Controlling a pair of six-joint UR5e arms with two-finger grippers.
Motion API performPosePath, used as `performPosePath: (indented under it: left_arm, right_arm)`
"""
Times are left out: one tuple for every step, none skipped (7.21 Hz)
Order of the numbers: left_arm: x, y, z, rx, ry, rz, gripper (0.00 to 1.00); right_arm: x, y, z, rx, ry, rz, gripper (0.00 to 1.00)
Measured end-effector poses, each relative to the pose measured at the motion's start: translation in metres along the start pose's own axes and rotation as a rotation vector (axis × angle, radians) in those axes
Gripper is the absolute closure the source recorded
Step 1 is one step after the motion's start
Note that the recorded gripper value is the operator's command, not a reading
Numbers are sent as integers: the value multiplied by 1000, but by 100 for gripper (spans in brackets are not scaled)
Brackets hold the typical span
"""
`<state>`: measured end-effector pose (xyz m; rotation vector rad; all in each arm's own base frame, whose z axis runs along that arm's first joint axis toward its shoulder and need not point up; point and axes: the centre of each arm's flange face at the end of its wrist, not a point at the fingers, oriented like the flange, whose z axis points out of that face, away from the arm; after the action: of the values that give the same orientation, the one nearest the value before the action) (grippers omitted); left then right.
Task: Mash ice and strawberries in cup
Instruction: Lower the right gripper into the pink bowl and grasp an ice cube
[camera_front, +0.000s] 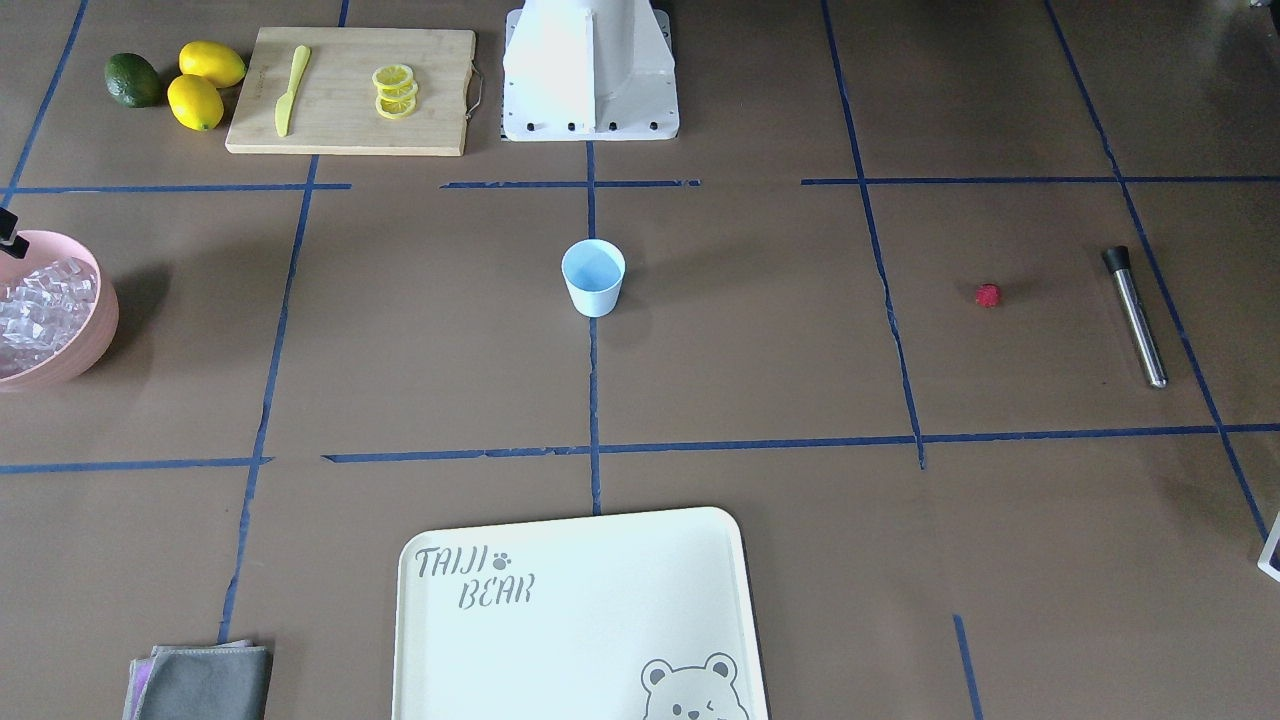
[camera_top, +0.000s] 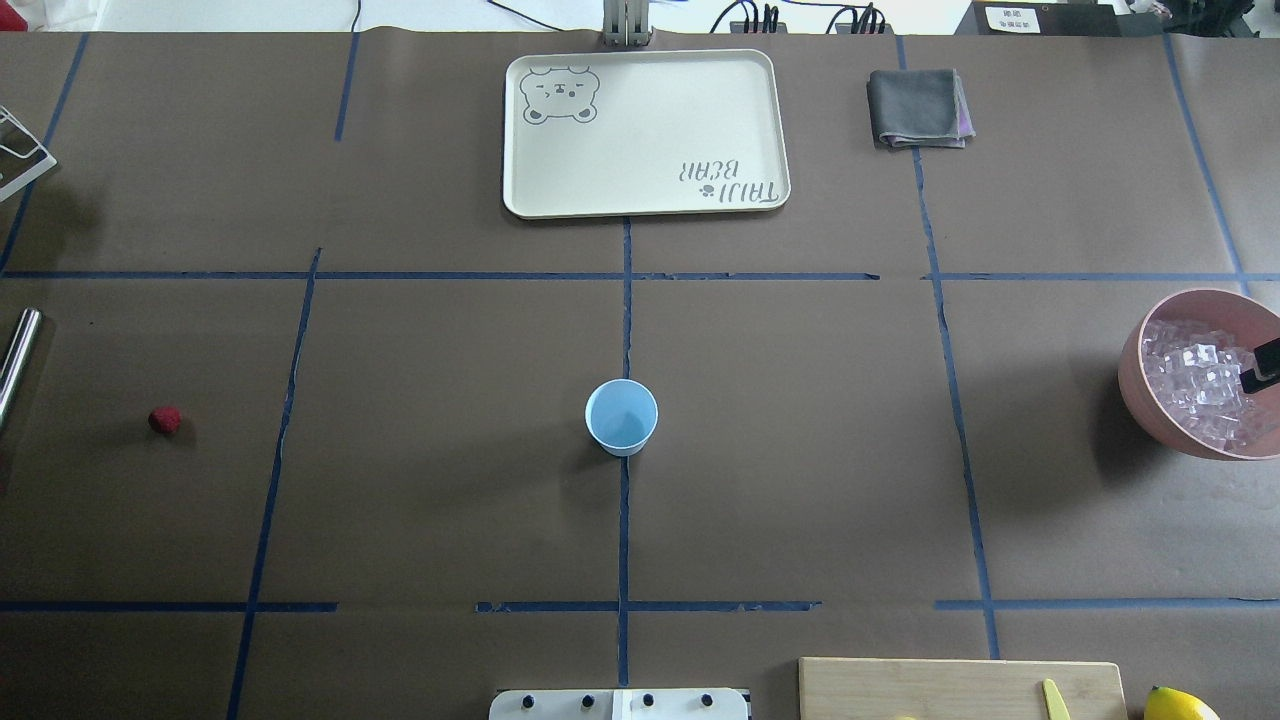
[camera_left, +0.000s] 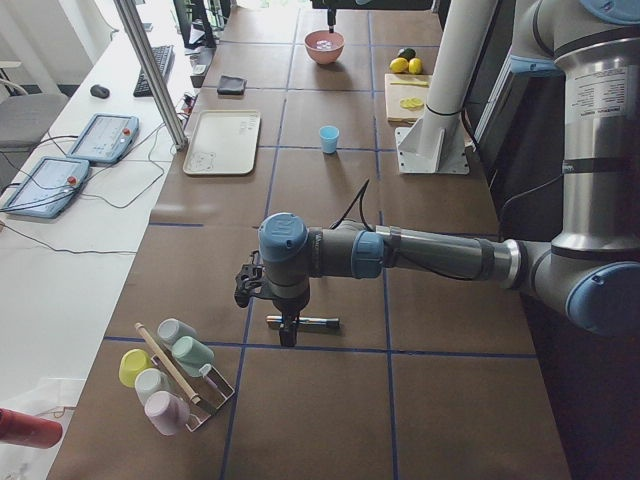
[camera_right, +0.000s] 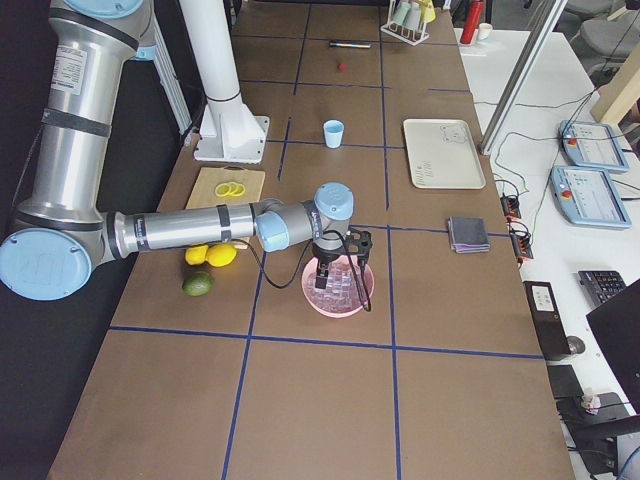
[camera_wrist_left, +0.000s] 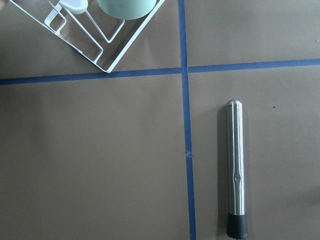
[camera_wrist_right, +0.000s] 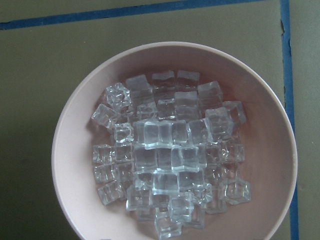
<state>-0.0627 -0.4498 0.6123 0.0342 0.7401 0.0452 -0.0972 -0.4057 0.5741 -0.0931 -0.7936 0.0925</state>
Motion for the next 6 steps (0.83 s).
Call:
performPosePath:
  left_arm:
    - [0, 0, 0, 1, 0, 1, 0]
    - [0, 0, 0, 1, 0, 1, 0]
    - [0, 0, 0, 1, 0, 1, 0]
    - [0, 0, -1, 2, 0, 1, 0]
    - [1, 0, -1, 2, 0, 2, 0]
    - [0, 0, -1, 2, 0, 2, 0]
  right_arm:
    - [-5, 1, 8, 7, 14, 11, 7]
    - [-6, 0, 14, 6, 24, 27, 7]
    - [-6, -2, 19, 1, 29, 50, 7]
    - [-7, -3, 24, -5, 33, 65, 8]
    - [-10, -4, 30, -14, 37, 68, 8]
    - [-15, -6, 35, -21, 39, 69, 9]
